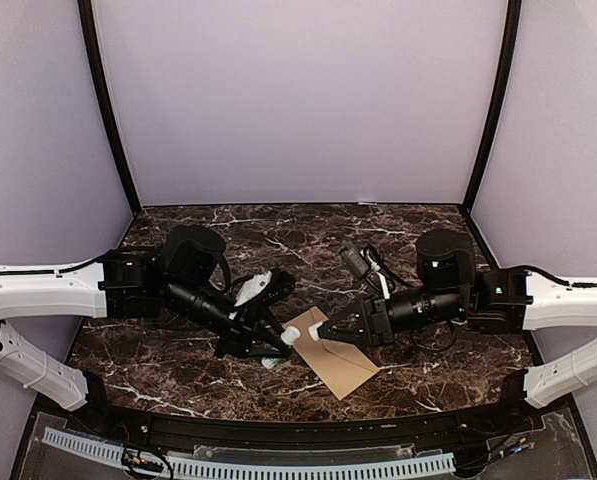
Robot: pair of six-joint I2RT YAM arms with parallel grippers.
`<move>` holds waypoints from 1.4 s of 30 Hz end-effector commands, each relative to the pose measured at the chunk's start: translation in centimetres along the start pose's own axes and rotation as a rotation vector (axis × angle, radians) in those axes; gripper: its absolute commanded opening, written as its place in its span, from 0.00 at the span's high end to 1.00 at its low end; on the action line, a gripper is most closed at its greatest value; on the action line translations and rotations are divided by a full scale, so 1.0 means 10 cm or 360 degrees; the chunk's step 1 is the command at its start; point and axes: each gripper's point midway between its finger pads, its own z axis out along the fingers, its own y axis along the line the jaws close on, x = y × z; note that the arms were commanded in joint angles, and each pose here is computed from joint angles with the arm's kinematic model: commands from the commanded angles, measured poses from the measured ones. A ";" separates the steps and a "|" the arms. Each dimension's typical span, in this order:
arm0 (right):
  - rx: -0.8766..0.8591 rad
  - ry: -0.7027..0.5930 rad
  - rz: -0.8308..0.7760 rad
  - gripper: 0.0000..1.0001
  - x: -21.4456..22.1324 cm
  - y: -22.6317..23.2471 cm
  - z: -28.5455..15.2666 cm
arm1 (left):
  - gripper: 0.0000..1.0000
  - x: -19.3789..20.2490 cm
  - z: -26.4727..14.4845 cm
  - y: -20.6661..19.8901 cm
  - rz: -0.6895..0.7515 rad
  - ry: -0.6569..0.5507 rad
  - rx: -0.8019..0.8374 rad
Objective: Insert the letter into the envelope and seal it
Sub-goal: Close the solid glue cap on the solid glue.
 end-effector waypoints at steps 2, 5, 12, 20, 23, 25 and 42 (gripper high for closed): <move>-0.0107 -0.0022 -0.0037 0.89 -0.04 0.14 0.06 | 1.00 0.10 0.04 -0.05 -0.0001 0.0041 0.0037; -0.0109 -0.0012 -0.0038 0.89 -0.03 0.15 0.09 | 1.00 0.10 0.04 -0.05 -0.0003 0.0043 0.0040; -0.0126 -0.0015 -0.0048 0.89 -0.03 0.16 0.13 | 1.00 0.10 0.05 -0.06 0.0001 0.0042 0.0045; -0.0132 -0.0012 -0.0053 0.89 -0.03 0.16 0.17 | 1.00 0.10 0.06 -0.07 0.0000 0.0046 0.0055; -0.0136 -0.0012 -0.0057 0.89 -0.03 0.16 0.18 | 1.00 0.11 0.06 -0.08 0.0002 0.0049 0.0057; -0.0144 -0.0013 -0.0060 0.89 -0.04 0.17 0.18 | 1.00 0.11 0.06 -0.08 0.0003 0.0050 0.0059; -0.0185 0.0045 -0.0077 0.89 0.04 0.20 0.26 | 1.00 0.16 0.11 -0.08 -0.0009 0.0076 0.0074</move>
